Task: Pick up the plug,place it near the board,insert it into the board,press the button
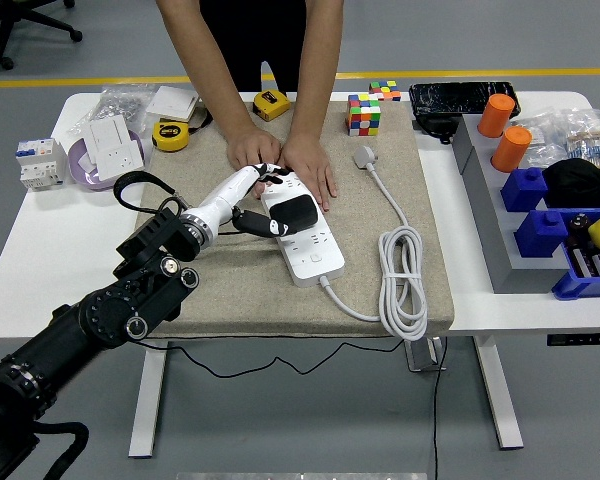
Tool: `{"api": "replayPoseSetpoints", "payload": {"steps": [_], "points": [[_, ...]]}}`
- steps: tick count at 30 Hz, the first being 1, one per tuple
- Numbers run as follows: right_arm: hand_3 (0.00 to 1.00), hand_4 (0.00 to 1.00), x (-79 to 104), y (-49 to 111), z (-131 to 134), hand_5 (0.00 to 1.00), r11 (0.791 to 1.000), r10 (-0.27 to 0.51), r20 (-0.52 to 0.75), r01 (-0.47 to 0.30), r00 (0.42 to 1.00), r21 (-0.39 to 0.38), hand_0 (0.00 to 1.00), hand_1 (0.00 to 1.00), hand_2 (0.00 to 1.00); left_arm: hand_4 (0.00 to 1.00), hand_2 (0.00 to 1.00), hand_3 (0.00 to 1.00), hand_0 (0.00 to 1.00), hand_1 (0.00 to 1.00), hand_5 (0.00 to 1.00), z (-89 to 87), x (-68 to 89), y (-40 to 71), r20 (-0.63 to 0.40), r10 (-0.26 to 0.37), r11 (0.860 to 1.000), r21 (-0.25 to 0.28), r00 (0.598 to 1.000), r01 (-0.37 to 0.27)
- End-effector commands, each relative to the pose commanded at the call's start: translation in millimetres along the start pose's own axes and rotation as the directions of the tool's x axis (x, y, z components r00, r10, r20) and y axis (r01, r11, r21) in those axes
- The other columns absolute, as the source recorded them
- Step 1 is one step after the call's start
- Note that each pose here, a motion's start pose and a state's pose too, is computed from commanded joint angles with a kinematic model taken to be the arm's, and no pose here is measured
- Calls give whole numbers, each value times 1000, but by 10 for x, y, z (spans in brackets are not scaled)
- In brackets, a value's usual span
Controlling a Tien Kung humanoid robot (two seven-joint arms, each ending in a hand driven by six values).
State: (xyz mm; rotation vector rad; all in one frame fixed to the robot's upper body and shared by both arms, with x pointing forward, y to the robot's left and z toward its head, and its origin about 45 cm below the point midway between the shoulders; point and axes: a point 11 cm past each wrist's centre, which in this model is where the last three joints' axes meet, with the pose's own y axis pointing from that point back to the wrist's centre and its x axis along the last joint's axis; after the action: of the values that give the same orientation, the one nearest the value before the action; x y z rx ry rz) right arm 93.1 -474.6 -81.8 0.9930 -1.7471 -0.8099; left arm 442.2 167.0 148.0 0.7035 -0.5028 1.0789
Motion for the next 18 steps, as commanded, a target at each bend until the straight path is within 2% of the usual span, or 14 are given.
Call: {"api": "replayPoseSetpoints", "payload": {"steps": [5, 6, 11, 12, 18], "points": [[775, 998, 12, -2, -12, 975, 1000, 1, -6, -1, 1000, 2, 746, 741, 722, 998, 803, 773, 896, 875, 130, -91, 4, -12, 23, -5, 1000, 28, 1000, 4], [774, 998, 12, -2, -12, 976, 1000, 1, -8, -1, 1000, 2, 746, 741, 722, 998, 805, 764, 932, 888, 347, -106, 5, -14, 28, -7, 999, 34, 1000, 7], [774, 998, -2, -1, -16, 976, 1000, -3, -13, 3, 1000, 2, 746, 741, 722, 998, 805, 764, 932, 888, 347, -120, -49, -15, 17, -45, 998, 46, 999, 45], [774, 998, -4, -1, -14, 976, 1000, -4, -14, 4, 1000, 2, 745, 741, 721, 998, 900, 846, 998, 998, 692, -113, -63, -12, 11, -52, 998, 44, 999, 51], [774, 998, 16, 1, 19, 976, 1000, 0, -17, 0, 1000, -4, 745, 741, 721, 998, 900, 846, 998, 998, 692, 48, -173, 12, -15, -102, 995, 4, 995, 102]]}}
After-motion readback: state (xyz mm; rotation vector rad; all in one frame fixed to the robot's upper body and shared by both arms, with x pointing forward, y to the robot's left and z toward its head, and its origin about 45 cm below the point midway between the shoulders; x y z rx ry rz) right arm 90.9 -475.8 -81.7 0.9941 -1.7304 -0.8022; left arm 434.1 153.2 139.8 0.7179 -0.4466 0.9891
